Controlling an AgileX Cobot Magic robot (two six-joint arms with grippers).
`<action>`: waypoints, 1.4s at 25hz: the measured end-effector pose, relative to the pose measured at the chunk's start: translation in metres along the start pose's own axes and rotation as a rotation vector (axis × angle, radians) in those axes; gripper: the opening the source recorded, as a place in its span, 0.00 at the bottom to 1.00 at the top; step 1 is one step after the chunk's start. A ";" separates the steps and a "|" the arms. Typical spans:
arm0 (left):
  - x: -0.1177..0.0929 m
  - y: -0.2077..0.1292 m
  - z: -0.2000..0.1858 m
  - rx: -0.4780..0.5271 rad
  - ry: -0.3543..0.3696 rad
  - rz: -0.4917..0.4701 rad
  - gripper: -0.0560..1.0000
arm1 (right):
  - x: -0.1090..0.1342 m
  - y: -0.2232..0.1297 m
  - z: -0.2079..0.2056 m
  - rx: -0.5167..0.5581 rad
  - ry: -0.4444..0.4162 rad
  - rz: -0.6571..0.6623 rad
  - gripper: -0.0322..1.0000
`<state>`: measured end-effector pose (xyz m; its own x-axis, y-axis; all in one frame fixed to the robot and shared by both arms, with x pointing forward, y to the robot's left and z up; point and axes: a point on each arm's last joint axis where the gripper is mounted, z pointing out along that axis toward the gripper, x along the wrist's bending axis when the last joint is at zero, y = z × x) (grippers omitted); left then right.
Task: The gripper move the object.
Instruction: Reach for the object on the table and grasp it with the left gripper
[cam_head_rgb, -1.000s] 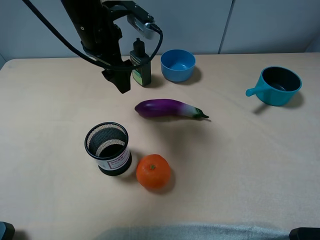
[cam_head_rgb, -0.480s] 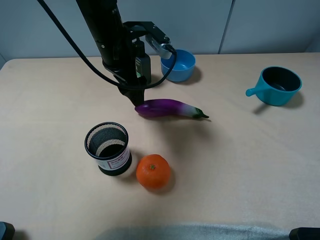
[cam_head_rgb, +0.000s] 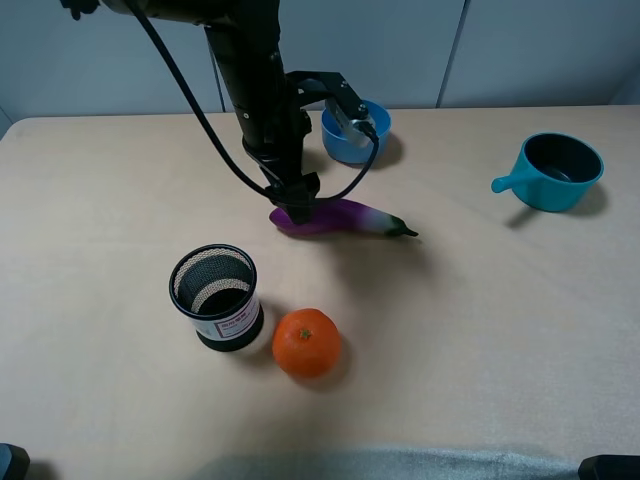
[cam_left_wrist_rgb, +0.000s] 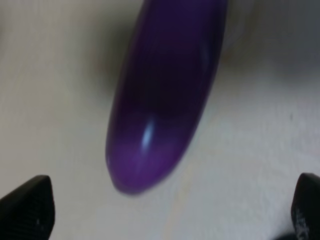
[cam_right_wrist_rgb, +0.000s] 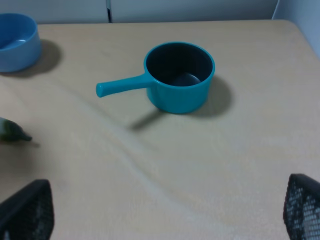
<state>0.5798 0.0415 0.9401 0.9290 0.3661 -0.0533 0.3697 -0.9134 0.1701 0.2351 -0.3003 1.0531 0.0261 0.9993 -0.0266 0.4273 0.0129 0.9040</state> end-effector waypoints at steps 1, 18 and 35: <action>0.000 0.004 0.003 -0.002 0.000 0.009 0.94 | 0.000 0.000 0.000 0.000 0.000 0.000 0.70; 0.008 0.021 0.051 -0.029 -0.024 0.065 0.94 | 0.000 0.000 0.000 0.000 0.000 0.000 0.70; 0.009 0.022 0.080 -0.045 -0.048 0.090 0.80 | 0.000 0.000 0.000 0.000 0.000 0.000 0.70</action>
<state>0.5977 0.0110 0.8648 0.9585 0.2727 -0.0831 0.2845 -0.9330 0.2205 0.2351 -0.3003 1.0531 0.0261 0.9993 -0.0266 0.4273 0.0129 0.9040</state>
